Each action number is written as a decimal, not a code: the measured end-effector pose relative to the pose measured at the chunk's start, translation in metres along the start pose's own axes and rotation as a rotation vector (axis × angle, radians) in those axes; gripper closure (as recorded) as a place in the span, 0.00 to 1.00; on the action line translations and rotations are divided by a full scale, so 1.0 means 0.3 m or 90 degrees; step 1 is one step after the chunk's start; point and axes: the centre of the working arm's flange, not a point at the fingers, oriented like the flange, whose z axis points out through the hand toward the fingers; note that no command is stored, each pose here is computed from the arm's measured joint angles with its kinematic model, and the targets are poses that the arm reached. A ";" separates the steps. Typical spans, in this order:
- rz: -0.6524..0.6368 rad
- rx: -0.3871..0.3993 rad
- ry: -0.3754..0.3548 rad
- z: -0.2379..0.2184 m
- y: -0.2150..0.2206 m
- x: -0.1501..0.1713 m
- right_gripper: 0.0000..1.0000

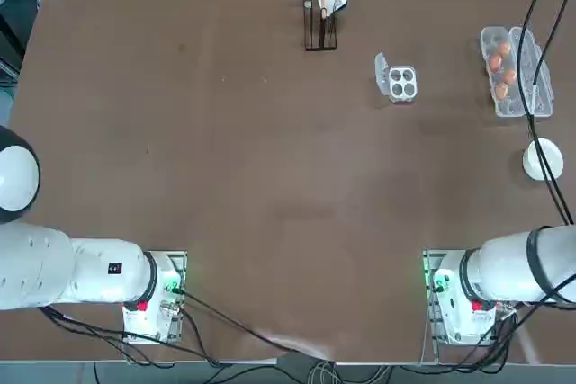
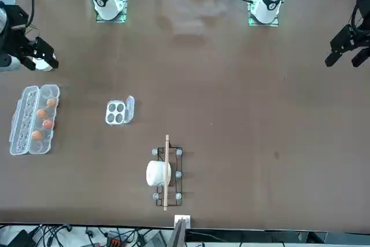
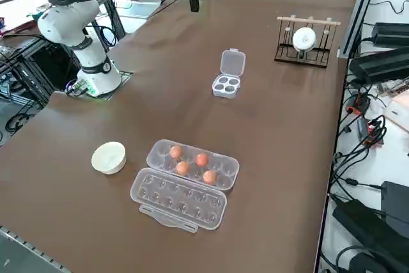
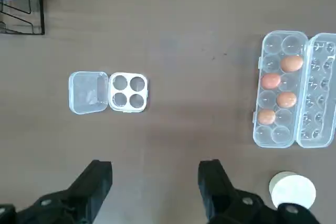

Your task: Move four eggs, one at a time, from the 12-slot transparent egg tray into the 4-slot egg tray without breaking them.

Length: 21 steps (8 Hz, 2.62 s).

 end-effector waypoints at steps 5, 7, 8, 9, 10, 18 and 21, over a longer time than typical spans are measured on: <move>-0.007 0.002 -0.042 0.034 -0.008 -0.011 0.00; -0.031 0.004 -0.067 0.053 -0.012 -0.024 0.00; -0.068 0.007 -0.076 0.075 -0.012 -0.026 0.00; -0.108 0.009 -0.088 0.109 -0.006 -0.027 0.00; -0.144 0.003 -0.095 0.142 0.010 -0.024 0.00; -0.500 -0.013 -0.065 0.395 0.296 -0.028 0.00; -0.650 -0.045 -0.017 0.555 0.461 -0.059 0.00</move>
